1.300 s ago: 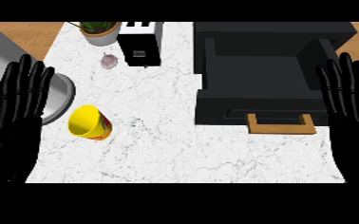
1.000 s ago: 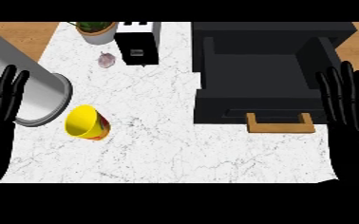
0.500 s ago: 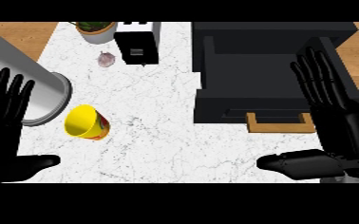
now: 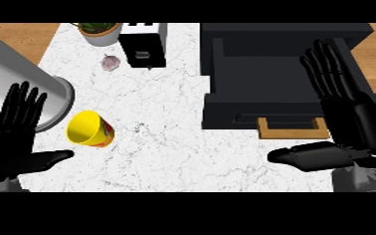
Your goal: Pick up the cup, place it into the drawer and close the drawer
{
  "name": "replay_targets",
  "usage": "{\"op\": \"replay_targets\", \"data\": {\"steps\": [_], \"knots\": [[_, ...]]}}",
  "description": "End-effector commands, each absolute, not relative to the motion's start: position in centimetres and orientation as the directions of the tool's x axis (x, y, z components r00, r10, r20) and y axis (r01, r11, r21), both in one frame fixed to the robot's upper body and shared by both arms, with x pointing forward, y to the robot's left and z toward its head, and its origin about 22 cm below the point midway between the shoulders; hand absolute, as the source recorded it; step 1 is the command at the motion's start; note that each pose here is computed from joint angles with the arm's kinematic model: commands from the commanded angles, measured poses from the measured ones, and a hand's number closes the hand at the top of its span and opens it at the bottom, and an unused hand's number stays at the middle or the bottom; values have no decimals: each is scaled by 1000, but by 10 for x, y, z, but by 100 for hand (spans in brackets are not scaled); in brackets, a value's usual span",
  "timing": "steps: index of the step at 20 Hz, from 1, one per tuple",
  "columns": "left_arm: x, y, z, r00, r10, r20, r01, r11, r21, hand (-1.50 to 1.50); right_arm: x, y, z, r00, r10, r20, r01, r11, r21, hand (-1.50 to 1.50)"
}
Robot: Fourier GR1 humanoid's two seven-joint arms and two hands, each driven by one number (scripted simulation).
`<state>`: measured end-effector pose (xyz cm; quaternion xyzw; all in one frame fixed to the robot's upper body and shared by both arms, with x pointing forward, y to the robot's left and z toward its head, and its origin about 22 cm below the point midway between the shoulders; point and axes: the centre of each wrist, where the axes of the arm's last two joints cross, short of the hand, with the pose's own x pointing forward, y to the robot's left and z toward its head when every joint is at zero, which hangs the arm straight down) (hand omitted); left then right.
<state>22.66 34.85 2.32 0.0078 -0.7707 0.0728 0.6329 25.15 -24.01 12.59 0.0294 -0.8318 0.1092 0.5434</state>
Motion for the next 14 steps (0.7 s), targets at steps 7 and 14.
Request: {"op": "replay_targets", "data": {"steps": [7,14], "knots": [[230,370,-39,-104,37,994,-183,982,-56,-150,253,-257,136,-431,87,898,-148,975,-166,-150],[216,379,-95,-51,46,998,-201,978,-56,-150,262,-250,128,-427,65,902,-163,975,-148,-150]]}}
